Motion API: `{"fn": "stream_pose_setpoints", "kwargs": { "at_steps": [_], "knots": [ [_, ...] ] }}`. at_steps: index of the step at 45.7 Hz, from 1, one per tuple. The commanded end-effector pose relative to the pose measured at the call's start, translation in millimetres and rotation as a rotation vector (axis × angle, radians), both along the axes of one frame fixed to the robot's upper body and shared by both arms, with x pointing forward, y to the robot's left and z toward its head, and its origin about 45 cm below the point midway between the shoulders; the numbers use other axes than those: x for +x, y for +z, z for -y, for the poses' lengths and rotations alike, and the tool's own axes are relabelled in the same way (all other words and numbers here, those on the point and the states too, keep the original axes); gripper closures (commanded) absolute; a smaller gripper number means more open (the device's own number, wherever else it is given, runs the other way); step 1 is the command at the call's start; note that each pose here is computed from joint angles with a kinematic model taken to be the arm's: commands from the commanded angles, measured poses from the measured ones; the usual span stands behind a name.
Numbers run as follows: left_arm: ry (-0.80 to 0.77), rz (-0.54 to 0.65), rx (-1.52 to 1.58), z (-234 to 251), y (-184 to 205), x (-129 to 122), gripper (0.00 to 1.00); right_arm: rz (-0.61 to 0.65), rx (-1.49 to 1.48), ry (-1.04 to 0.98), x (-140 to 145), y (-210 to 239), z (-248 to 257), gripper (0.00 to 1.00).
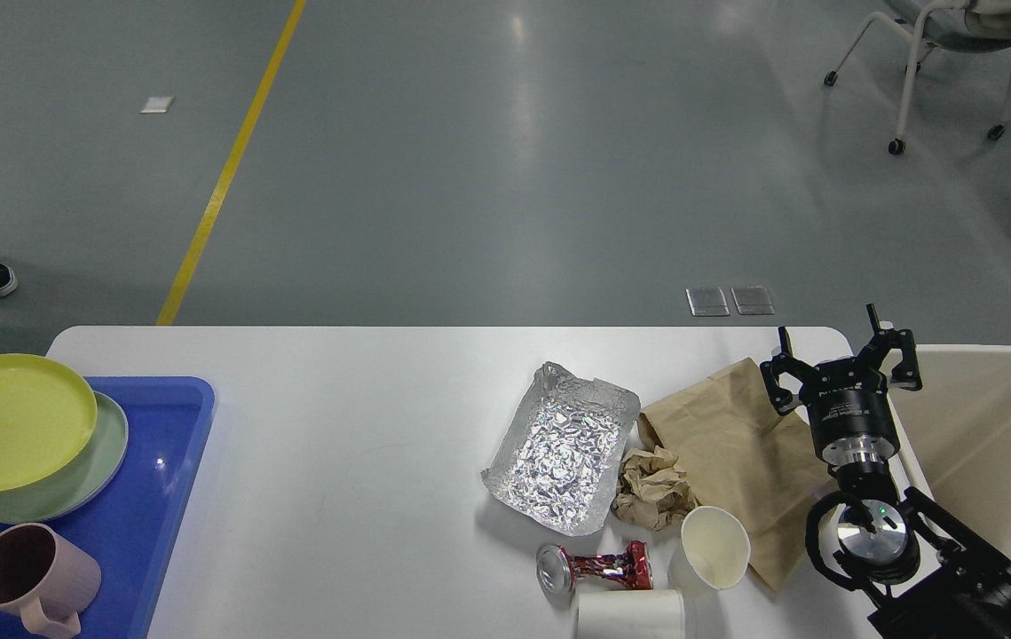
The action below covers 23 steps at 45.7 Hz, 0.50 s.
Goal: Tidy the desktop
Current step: 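Carry the yellow plate over and lay it on the green plate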
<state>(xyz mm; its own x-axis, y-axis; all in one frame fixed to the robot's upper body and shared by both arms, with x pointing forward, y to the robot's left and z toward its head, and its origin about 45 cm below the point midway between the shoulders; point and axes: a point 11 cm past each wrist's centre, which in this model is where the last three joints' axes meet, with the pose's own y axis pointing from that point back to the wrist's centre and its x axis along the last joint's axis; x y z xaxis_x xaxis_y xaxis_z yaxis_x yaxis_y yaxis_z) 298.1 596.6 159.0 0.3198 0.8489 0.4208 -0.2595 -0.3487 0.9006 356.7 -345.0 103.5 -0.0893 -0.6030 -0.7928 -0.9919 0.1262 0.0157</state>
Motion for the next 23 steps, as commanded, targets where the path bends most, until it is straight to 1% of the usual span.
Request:
{"fn": "stream_pose_setpoints", "kwargs": {
  "at_steps": [1, 16, 23],
  "knots": [
    [-0.029, -0.037, 0.013, 5.3, -9.8, -2.3, 1.0, 0.0, 0.0, 0.0, 0.0, 0.0, 0.0, 0.0],
    [-0.033, -0.035, 0.025, 10.0, -16.6, -0.9, 1.0, 0.0, 0.0, 0.0, 0.0, 0.0, 0.0, 0.0],
    [-0.049, -0.041, 0.0, 20.8, -22.2, 3.4, 1.0, 0.0, 0.001, 0.0, 0.0, -0.2, -0.7, 0.0]
  ]
}}
